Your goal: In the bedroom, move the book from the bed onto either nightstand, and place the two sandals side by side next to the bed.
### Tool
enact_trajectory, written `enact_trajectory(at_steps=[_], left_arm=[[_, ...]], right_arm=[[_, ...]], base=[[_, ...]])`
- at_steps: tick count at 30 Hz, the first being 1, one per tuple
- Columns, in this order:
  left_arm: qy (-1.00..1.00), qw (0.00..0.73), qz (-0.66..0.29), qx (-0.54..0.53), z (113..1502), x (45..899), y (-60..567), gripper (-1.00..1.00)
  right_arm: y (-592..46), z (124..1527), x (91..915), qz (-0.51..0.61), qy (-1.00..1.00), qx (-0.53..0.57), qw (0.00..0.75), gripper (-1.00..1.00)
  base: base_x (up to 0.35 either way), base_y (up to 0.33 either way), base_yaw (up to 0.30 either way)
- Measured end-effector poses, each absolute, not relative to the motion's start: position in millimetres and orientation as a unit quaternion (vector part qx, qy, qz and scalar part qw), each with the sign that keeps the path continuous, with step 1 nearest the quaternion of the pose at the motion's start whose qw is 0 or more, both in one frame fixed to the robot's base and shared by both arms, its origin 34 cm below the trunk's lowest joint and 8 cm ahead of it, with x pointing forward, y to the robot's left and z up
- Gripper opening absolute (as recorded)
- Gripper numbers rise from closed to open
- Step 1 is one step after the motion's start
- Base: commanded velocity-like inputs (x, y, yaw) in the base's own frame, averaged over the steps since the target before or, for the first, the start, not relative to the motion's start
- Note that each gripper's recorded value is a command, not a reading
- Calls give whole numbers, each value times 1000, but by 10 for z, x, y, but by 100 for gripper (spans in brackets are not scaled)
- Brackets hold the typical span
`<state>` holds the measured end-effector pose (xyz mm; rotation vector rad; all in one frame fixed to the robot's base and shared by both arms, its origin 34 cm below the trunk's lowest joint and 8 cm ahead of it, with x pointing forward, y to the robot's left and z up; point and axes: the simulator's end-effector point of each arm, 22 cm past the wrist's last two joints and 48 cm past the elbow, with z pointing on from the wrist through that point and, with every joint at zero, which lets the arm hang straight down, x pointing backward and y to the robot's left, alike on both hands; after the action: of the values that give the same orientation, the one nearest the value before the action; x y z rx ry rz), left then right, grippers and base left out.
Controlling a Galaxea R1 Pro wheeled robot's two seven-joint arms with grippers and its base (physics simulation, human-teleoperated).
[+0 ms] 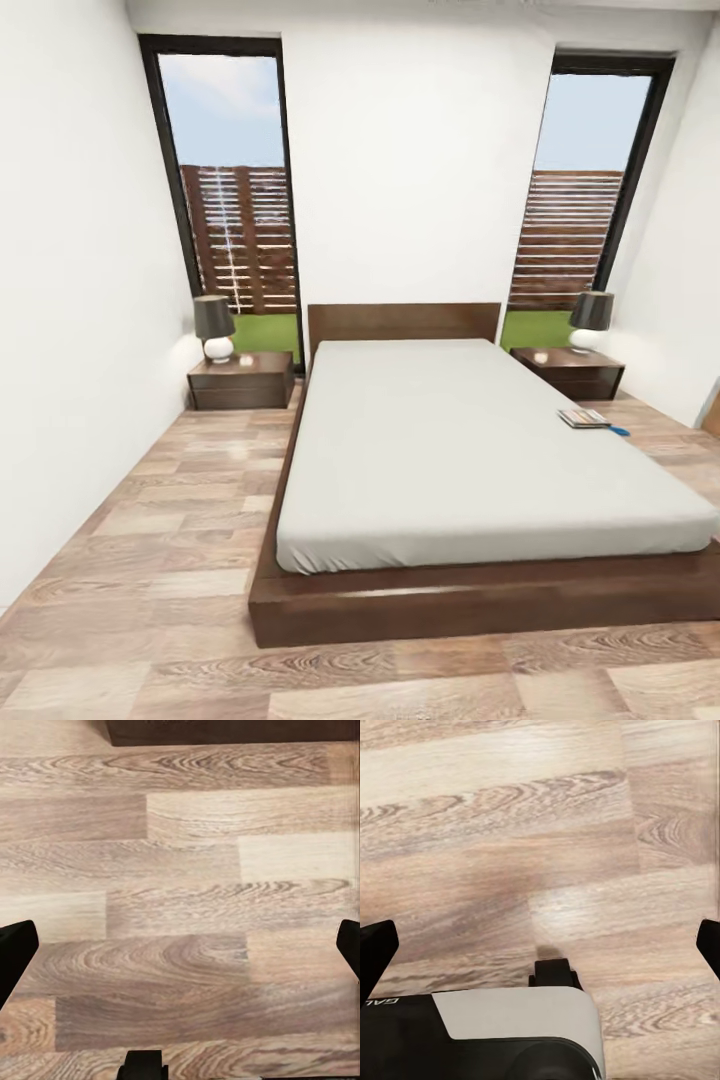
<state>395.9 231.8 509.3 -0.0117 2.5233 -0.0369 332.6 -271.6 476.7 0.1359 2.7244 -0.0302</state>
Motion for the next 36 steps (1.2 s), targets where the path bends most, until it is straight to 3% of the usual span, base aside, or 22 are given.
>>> enact_trajectory(at_steps=[26, 36], left_arm=[[950, 313, -15, -1, 5136, 4028, 2300, 100], [908, 418, -17, -6, 5797, 4849, 2286, 100]], right_arm=[[-2771, 4791, 3378, -11, 976, 52, 211, 100], [-2820, 5078, 3918, -15, 960, 52, 275, 100]], base=[[0, 0, -300], [0, 0, -300]])
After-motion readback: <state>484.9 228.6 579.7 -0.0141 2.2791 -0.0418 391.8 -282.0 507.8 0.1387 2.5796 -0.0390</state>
